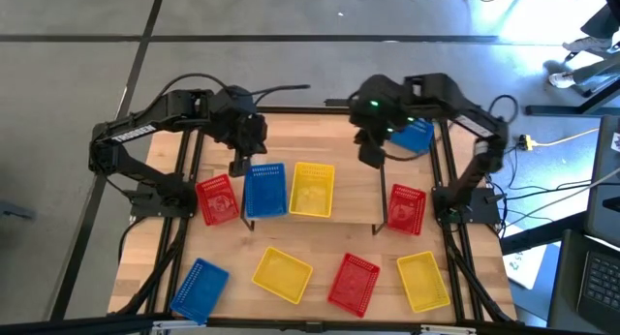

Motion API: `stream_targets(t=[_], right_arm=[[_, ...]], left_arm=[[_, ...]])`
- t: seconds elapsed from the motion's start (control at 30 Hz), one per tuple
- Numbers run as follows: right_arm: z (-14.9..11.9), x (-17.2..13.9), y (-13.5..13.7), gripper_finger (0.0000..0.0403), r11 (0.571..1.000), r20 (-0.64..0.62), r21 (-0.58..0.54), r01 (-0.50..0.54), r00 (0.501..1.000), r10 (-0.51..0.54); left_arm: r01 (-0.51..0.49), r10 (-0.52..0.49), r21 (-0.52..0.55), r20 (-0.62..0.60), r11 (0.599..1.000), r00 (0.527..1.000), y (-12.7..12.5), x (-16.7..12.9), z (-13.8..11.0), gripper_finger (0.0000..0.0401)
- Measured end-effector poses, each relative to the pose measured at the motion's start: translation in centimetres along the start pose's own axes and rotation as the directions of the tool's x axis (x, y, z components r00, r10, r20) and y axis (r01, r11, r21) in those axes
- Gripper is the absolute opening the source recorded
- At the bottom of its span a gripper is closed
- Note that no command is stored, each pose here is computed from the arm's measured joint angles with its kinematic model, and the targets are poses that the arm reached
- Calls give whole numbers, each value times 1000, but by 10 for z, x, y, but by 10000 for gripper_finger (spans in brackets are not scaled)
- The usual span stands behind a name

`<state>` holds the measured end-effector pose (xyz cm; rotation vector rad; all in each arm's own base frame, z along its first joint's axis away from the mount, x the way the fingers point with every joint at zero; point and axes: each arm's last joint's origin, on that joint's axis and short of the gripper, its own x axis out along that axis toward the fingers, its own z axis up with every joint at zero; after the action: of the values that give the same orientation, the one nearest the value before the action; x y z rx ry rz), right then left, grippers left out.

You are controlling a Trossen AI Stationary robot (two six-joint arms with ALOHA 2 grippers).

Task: Stack baskets on shelf by color
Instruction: Put the top right red bin on the shelf

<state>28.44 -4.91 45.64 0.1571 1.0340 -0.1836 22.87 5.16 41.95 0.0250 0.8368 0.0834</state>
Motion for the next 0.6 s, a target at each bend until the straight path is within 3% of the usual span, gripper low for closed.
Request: stream_targets(t=[0.27,0.6], right_arm=[[-75,-20,3,51,990,-84,135,41,996,-29],[-174,13,-7,51,935,-293,322,151,955,-53]], left_arm=[[-1,2,-9,105,1000,995,-2,0,11,0],[-3,14,-46,239,999,971,-2,-2,24,0]])
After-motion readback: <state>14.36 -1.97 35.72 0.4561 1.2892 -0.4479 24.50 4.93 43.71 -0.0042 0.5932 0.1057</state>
